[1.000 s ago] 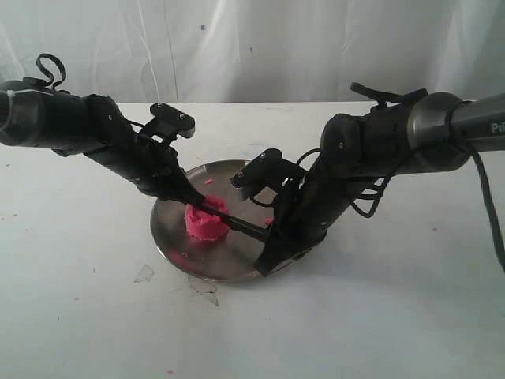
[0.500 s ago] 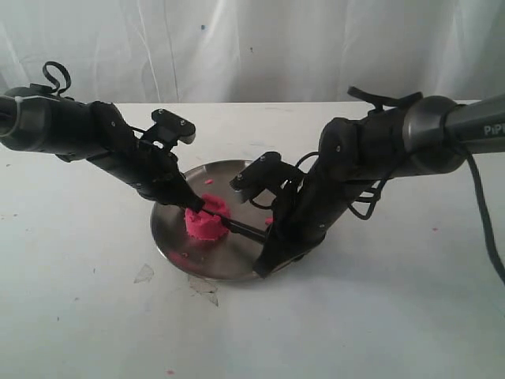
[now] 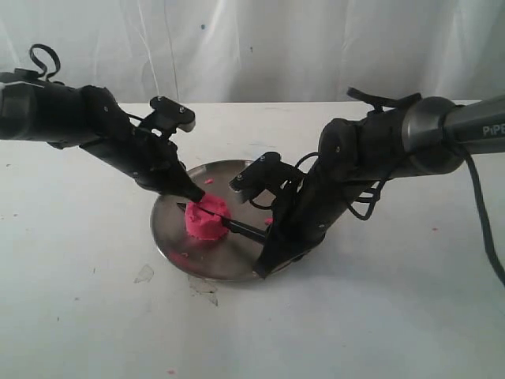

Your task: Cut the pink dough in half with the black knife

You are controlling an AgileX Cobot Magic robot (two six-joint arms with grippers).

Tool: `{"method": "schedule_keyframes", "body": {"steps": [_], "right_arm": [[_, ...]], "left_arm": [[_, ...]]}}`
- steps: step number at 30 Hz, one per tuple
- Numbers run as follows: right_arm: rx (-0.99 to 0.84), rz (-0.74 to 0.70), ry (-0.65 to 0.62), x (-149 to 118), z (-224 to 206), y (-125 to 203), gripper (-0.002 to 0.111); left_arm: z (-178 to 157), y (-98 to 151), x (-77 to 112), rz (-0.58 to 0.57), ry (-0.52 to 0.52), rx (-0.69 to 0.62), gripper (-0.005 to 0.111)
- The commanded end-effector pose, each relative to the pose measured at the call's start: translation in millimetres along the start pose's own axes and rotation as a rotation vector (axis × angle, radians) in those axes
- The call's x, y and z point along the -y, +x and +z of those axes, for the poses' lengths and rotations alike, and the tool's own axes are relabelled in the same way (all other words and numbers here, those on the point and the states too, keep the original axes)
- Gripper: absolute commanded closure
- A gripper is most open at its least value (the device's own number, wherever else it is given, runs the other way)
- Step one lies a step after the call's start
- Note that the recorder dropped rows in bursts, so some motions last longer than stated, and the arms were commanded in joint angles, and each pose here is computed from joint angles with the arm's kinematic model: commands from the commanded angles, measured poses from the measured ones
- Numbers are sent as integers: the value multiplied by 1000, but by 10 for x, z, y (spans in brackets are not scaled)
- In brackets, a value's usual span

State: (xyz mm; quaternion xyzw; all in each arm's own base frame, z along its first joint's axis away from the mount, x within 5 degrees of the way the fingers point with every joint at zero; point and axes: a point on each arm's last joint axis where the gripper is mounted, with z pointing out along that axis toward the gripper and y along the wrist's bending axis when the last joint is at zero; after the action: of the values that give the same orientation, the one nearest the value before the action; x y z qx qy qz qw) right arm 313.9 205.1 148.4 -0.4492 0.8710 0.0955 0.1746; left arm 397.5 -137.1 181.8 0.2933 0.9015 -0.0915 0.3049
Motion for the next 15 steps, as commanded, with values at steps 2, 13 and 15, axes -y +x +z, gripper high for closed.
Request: {"method": "schedule_keyframes", "body": {"steps": [2,13,15], "right_arm": [[6,-14,7,2,-4,-12,108],[6,-10,7,2,-4,-12,108],[7,-11,8,4,-4,-13,108]], "left_arm": [[-253,-53,77,9,48,-12,107],[-229,-10,101,6,78,-52,107],[-193,-4,89,4,70,-48,107]]}}
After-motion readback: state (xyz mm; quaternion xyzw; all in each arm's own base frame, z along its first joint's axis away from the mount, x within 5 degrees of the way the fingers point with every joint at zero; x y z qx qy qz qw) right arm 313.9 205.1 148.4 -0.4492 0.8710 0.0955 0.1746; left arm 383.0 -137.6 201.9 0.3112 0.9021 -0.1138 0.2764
